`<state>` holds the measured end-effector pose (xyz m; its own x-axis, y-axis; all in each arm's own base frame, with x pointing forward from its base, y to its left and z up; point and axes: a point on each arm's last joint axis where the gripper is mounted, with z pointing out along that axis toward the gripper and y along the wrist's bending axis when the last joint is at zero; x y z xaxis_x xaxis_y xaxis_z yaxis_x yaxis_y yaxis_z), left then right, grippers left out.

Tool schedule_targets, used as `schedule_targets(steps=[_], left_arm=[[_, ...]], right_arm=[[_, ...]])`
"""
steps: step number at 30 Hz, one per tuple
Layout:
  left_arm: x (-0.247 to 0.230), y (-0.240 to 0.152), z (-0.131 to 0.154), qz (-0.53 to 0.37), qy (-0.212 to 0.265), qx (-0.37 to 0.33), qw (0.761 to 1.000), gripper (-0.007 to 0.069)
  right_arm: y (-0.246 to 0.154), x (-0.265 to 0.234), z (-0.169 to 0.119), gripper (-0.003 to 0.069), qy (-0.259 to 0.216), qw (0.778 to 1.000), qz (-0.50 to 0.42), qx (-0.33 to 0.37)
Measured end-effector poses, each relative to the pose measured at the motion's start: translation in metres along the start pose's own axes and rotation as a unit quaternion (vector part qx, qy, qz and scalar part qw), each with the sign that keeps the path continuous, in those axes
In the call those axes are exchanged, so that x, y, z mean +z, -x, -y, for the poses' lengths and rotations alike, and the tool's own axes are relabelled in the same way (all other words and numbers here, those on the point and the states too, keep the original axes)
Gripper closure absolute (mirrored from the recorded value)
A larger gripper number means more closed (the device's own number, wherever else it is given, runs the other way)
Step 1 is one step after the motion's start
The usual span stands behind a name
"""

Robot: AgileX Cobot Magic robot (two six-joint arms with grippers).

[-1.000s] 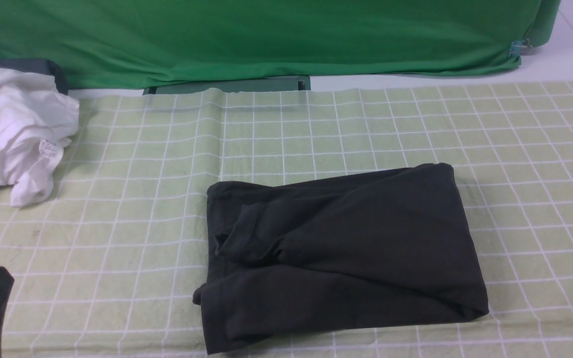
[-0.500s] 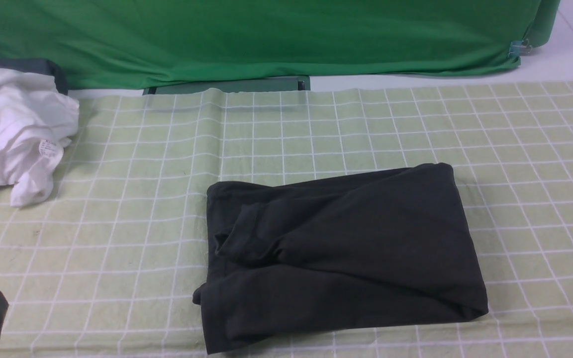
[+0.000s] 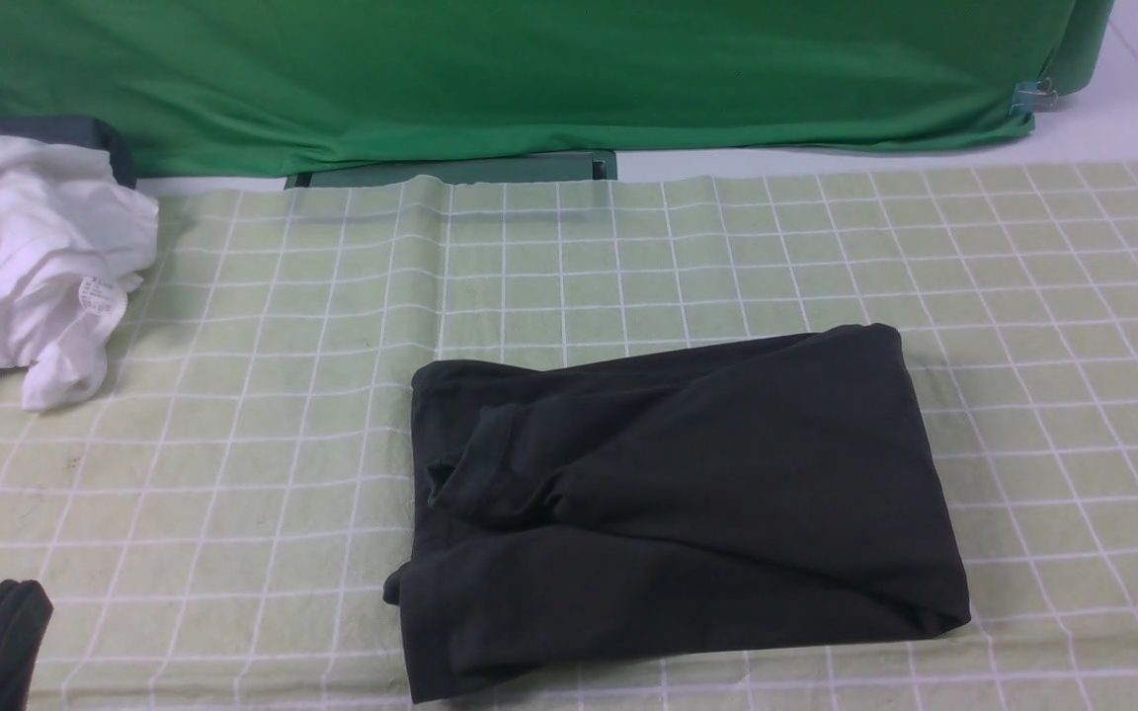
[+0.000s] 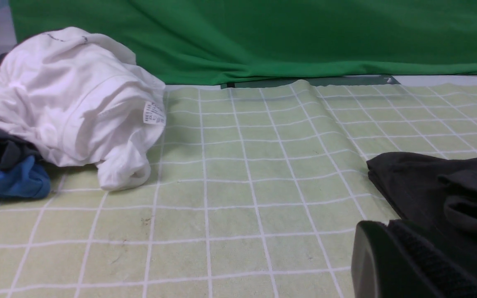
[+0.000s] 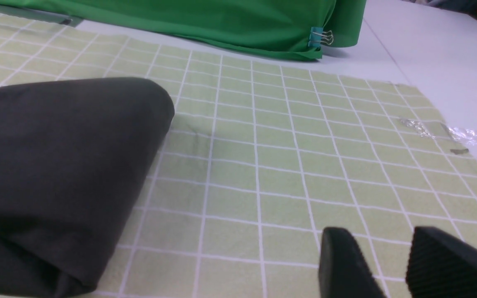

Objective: Fold a long-sleeved shirt over a green coffee tablecloth.

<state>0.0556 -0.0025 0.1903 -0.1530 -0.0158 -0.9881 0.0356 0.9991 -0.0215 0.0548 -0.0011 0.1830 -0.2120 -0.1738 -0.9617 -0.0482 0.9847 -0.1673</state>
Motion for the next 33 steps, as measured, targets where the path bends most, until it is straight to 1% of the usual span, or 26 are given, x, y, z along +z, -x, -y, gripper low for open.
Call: schedule_targets(steps=[20, 26, 33], left_arm=[[0.0, -0.0004, -0.001, -0.002, 0.009, 0.001, 1.0, 0.0611], [0.0, -0.0004, -0.0029, -0.002, 0.025, -0.001, 1.0, 0.0611], [0.0, -0.0004, -0.003, -0.002, 0.026, -0.002, 1.0, 0.0609]], right_arm=[[0.0, 0.0, 0.0, 0.0419, 0.0, 1.0, 0.0, 0.0], [0.0, 0.0, 0.0, 0.0419, 0.0, 1.0, 0.0, 0.0], [0.0, 0.0, 0.0, 0.0419, 0.0, 1.0, 0.0, 0.0]])
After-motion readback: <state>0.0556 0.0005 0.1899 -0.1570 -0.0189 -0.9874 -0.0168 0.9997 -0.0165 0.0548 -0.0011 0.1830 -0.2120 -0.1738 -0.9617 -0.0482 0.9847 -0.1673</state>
